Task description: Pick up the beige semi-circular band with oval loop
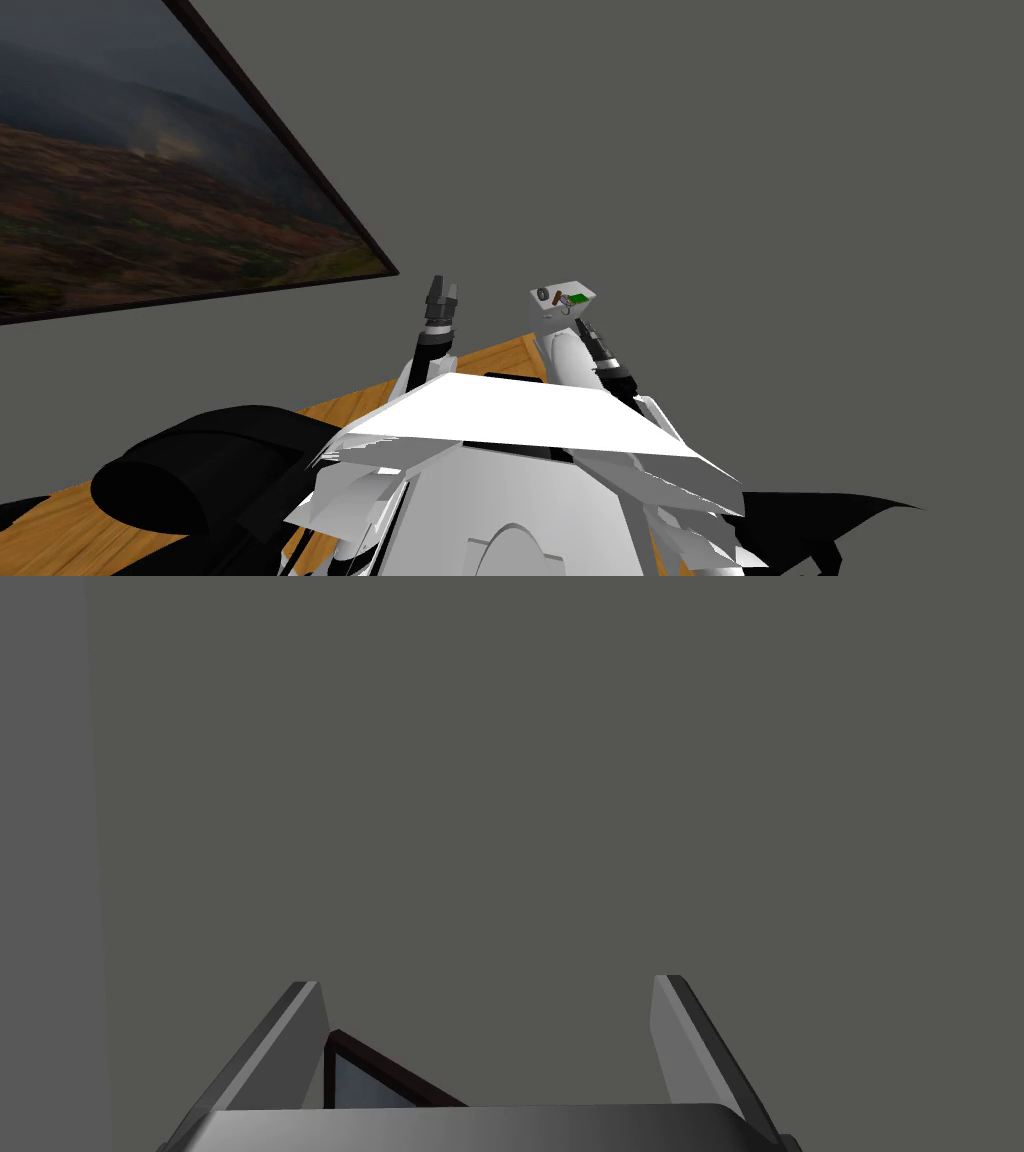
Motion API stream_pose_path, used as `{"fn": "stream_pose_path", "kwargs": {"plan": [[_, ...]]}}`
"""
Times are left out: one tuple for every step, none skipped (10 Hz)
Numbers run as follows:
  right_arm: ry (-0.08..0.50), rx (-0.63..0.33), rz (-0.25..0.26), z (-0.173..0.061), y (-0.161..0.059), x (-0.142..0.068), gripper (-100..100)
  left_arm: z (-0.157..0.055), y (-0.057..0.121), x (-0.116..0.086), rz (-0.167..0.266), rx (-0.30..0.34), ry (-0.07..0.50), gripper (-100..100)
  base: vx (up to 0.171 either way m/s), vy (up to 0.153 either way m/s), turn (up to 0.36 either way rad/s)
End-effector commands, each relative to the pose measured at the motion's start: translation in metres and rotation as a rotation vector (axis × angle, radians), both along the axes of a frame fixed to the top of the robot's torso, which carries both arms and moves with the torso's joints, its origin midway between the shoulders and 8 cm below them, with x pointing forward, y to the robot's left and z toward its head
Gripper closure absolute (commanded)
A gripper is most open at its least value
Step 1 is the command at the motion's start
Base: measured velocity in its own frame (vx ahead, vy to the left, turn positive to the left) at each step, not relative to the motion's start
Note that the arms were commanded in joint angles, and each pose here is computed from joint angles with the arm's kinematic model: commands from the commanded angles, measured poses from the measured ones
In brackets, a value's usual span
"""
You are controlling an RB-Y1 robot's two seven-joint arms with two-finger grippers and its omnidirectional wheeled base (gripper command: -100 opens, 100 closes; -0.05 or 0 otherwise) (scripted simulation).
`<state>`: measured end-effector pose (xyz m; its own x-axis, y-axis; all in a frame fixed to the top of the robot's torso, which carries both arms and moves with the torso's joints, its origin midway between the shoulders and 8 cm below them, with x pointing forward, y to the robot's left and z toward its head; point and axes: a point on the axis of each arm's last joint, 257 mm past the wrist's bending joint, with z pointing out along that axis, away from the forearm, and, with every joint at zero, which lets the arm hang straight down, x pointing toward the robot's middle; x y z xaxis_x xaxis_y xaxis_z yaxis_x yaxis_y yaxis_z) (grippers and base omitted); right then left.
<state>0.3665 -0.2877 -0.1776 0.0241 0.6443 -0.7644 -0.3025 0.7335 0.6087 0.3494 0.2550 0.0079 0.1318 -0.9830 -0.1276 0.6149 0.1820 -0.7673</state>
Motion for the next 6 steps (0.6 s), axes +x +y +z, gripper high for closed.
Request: {"fn": "stream_pose_path", "kwargs": {"plan": [[0.058,-0.074,-0.003,-0.027,-0.010,-0.004,-100,0.000,0.000,0.000,0.000,0.000,0.000,0,-0.040,-0.015,-0.024],[0.093,-0.139,0.002,-0.043,-0.016,-0.007,-100,0.000,0.000,0.000,0.000,0.000,0.000,0,-0.051,-0.021,-0.033],[0.110,-0.138,-0.004,-0.051,-0.019,-0.008,-100,0.000,0.000,0.000,0.000,0.000,0.000,0,-0.038,-0.016,-0.009],[0.161,-0.204,-0.004,-0.074,-0.030,-0.015,-100,0.000,0.000,0.000,0.000,0.000,0.000,0,-0.033,-0.005,-0.011],[0.199,-0.268,0.000,-0.090,-0.039,-0.020,-100,0.000,0.000,0.000,0.000,0.000,0.000,0,-0.034,-0.002,-0.013],[0.215,-0.272,-0.003,-0.097,-0.044,-0.022,-100,0.000,0.000,0.000,0.000,0.000,0.000,0,-0.023,-0.001,-0.004]]}}
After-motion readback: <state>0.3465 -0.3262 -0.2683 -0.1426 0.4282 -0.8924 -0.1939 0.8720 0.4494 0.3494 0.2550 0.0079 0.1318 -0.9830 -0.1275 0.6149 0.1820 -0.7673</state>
